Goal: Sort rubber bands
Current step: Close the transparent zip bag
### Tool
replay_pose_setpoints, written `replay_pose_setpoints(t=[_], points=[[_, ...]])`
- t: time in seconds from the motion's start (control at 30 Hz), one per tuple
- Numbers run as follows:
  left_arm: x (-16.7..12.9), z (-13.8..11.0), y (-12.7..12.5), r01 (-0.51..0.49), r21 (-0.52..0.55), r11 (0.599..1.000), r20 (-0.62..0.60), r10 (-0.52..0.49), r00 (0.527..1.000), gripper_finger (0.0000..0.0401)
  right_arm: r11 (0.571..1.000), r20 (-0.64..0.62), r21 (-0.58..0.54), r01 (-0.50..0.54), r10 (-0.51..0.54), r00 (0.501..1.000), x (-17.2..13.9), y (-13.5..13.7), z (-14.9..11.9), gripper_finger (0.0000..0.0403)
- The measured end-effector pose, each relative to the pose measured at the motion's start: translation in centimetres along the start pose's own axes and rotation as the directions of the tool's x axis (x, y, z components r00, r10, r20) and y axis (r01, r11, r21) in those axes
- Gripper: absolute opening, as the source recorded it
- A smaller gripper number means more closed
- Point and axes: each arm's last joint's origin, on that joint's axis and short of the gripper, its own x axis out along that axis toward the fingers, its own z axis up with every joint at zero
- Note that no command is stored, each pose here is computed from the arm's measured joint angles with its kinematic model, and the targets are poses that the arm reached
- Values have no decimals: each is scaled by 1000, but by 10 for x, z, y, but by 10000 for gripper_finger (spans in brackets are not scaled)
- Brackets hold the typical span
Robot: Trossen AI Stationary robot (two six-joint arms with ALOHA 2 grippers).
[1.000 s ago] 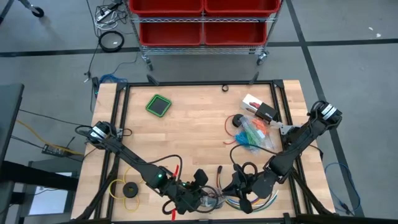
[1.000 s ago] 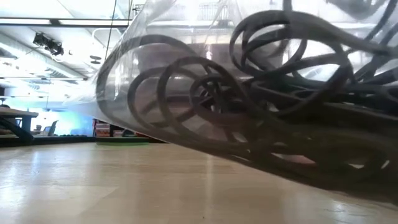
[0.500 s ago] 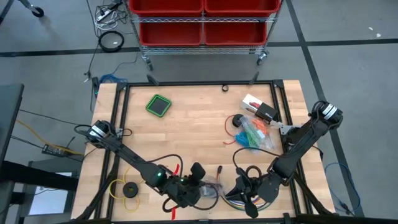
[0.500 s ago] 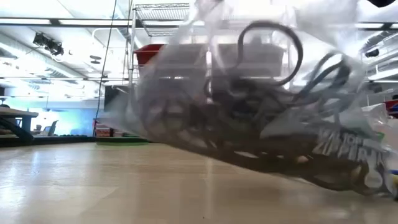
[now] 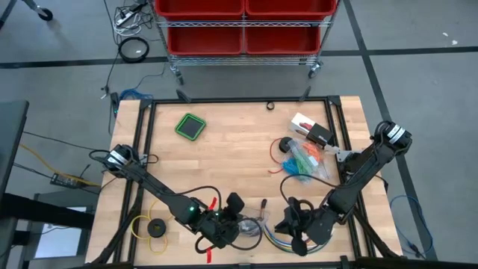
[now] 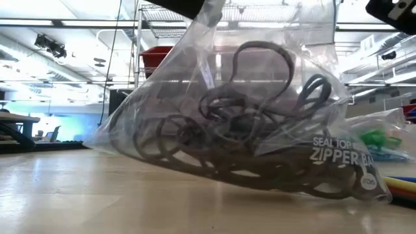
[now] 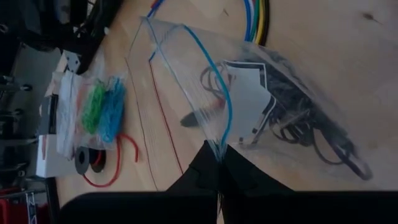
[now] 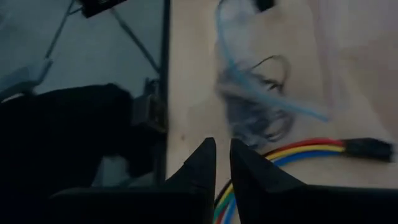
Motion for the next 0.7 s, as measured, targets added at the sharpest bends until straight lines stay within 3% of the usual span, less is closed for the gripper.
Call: replay_pose_setpoints(t=[0.23, 0.43, 0.7], points=[[-2, 0, -4, 9, -11, 1000, -6, -9, 1000, 1, 992, -2, 18, 124, -124, 992, 5, -12, -2, 39], [-4, 2, -7, 15, -15, 1000, 2, -15, 1000, 1, 986, -21, -7, 167, -167, 986, 13, -19, -5, 41], [-5, 2, -9, 22, -42, 999, 5, -21, 1000, 1, 971, -52, 24, 240, -238, 970, 21, -40, -22, 95]])
